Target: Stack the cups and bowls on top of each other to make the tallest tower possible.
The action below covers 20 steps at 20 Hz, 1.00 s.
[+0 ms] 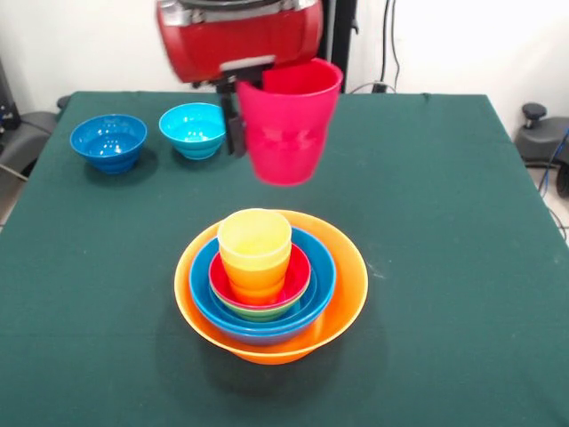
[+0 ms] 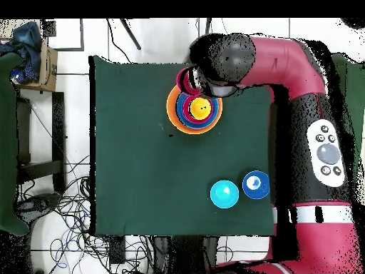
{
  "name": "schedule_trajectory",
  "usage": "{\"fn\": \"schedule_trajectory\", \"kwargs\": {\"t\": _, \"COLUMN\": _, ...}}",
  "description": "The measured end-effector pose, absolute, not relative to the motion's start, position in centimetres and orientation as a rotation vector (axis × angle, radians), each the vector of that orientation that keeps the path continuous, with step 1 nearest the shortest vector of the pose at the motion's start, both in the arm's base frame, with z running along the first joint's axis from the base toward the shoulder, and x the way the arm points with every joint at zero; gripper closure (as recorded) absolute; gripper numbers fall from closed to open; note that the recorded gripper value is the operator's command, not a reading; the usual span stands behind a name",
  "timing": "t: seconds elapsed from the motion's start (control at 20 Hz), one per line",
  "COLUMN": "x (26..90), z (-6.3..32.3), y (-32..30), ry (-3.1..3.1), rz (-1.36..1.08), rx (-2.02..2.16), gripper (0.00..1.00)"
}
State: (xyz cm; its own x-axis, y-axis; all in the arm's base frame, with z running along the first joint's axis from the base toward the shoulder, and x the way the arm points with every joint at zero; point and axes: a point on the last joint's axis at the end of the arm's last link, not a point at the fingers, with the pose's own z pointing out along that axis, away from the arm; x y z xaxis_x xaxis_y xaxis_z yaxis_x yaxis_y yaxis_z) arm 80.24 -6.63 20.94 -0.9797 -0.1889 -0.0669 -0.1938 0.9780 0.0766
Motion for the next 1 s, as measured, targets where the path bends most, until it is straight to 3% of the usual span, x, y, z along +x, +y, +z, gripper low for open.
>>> {"fn": "schedule_trajectory", "kwargs": {"t": 1.0, "x": 80.5, "z": 12.2, "y": -10.3, "ry": 3.039, "rz": 0.069, "rx": -0.271, "gripper": 1.00}}
